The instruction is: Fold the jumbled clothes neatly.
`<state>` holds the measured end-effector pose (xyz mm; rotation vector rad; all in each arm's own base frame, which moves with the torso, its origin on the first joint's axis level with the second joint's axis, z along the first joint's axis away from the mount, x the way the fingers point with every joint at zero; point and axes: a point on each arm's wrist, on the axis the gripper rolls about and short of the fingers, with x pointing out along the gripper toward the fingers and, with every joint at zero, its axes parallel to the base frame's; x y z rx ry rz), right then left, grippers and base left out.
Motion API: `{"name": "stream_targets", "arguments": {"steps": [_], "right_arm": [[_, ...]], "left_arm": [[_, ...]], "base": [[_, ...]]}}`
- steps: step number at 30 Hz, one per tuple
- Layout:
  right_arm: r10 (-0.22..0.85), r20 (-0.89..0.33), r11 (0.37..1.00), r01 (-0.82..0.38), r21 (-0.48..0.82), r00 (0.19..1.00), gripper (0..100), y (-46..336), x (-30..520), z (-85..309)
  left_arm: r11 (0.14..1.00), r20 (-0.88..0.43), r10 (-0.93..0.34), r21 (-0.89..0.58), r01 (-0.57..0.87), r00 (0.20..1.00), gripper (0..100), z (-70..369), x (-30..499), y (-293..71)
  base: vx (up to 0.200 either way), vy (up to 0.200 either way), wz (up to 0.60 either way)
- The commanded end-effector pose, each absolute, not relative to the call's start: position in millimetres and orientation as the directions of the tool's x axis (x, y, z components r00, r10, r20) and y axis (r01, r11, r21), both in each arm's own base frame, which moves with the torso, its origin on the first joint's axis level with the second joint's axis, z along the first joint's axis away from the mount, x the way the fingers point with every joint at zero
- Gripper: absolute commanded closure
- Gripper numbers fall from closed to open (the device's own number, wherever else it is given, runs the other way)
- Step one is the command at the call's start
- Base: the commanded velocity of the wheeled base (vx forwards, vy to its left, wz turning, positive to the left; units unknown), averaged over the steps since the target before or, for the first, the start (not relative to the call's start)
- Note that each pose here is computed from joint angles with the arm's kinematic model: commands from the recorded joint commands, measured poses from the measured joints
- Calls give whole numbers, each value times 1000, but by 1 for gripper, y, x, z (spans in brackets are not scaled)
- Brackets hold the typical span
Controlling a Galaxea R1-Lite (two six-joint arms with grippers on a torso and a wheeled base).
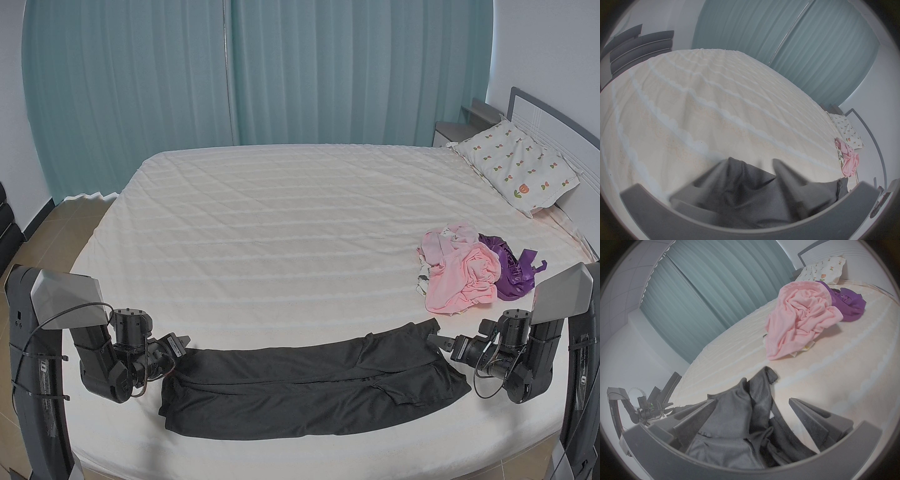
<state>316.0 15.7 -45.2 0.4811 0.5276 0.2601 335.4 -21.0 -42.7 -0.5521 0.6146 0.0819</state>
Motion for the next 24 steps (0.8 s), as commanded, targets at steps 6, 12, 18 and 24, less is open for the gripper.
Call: {"name": "stream_targets", "arguments": {"steps": [6,12,18,24], "right_arm": [[358,-390,862,-139,488,849,0,27,336,-51],[358,-404,863,-133,488,842,0,30,346,-55],[365,-431,863,-126,489,826,0,36,361,-60],[314,-444,879,-80,470,839,0,35,373,-68]], "left_arm": [[841,-569,-74,-477,-255,819,100,-45,337,-19],[824,-563,-61,-495,-277,824,100,-43,337,-19],[822,-564,-51,-492,-287,824,100,-43,337,-18],[822,-564,-49,-492,-288,824,100,-43,337,-17]], "base": [[0,0,0],[0,0,0],[0,0,0],[0,0,0]]}}
